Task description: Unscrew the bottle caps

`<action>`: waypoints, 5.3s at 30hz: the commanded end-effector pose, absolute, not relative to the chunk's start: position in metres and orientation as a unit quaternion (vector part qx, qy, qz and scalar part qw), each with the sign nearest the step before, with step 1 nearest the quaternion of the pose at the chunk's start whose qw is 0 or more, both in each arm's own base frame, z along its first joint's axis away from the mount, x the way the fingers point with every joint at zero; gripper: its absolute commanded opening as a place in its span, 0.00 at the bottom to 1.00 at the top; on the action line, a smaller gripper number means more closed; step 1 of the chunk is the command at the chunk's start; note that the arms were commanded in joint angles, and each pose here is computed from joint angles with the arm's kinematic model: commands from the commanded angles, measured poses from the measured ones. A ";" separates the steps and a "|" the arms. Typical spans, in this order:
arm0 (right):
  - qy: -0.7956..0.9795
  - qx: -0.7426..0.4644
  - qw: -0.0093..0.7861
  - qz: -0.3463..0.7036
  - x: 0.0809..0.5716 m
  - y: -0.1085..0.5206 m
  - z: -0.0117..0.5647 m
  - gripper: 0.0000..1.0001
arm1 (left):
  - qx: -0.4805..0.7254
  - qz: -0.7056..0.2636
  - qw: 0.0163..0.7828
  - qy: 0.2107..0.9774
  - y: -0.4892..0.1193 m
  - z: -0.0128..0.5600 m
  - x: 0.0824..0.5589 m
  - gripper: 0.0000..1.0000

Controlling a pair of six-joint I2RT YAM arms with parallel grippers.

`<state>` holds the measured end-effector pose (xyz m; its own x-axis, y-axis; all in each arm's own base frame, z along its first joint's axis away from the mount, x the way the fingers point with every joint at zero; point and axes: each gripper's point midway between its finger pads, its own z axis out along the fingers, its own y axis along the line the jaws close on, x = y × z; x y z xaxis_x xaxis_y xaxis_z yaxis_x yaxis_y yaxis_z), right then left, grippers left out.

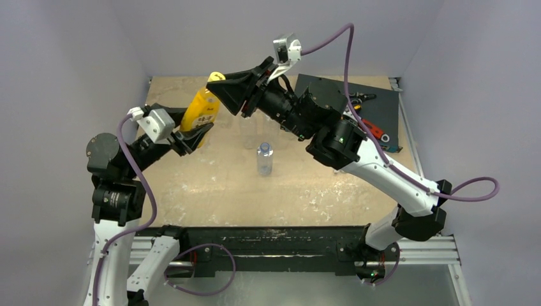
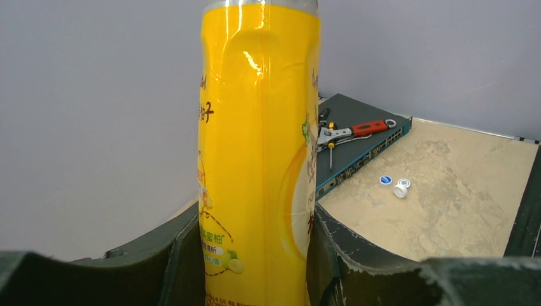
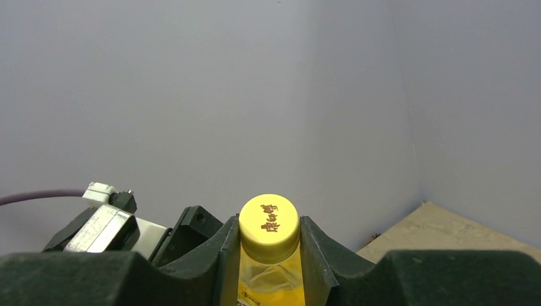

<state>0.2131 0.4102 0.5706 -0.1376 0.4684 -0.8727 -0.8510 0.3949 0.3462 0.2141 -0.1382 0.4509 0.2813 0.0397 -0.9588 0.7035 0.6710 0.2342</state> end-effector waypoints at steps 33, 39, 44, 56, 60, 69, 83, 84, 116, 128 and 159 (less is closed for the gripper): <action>0.546 -0.201 0.635 0.508 0.191 0.426 0.561 0.31 | 0.366 -0.300 0.678 0.563 -0.157 0.446 0.206 0.23; 0.540 -0.170 0.643 0.516 0.196 0.424 0.576 0.56 | 0.379 -0.290 0.676 0.562 -0.157 0.441 0.206 0.22; 0.543 -0.167 0.640 0.517 0.198 0.429 0.577 0.50 | 0.380 -0.284 0.678 0.561 -0.156 0.440 0.205 0.21; 0.546 -0.163 0.642 0.513 0.200 0.426 0.576 0.04 | 0.388 -0.297 0.673 0.555 -0.159 0.441 0.198 0.15; 0.520 -0.194 0.637 0.534 0.184 0.422 0.584 0.00 | 0.389 -0.346 0.659 0.543 -0.168 0.451 0.183 0.10; 0.350 -0.349 0.603 0.626 0.091 0.393 0.611 0.00 | 0.410 -0.497 0.592 0.485 -0.188 0.497 0.123 0.00; 0.240 -0.506 0.485 0.672 0.045 0.373 0.588 0.00 | 0.434 -0.498 0.587 0.468 -0.187 0.505 0.099 0.00; 0.246 -0.500 0.490 0.670 0.048 0.374 0.588 0.00 | 0.433 -0.495 0.590 0.468 -0.187 0.504 0.101 0.00; 0.557 -0.133 0.673 0.469 0.200 0.413 0.589 0.63 | 0.363 -0.188 0.742 0.531 -0.134 0.463 0.207 0.00; 0.569 -0.135 0.658 0.474 0.202 0.429 0.575 0.61 | 0.348 -0.193 0.742 0.539 -0.133 0.464 0.212 0.00; 0.375 -0.282 0.658 0.590 0.109 0.382 0.624 0.00 | 0.410 -0.397 0.648 0.504 -0.177 0.479 0.151 0.00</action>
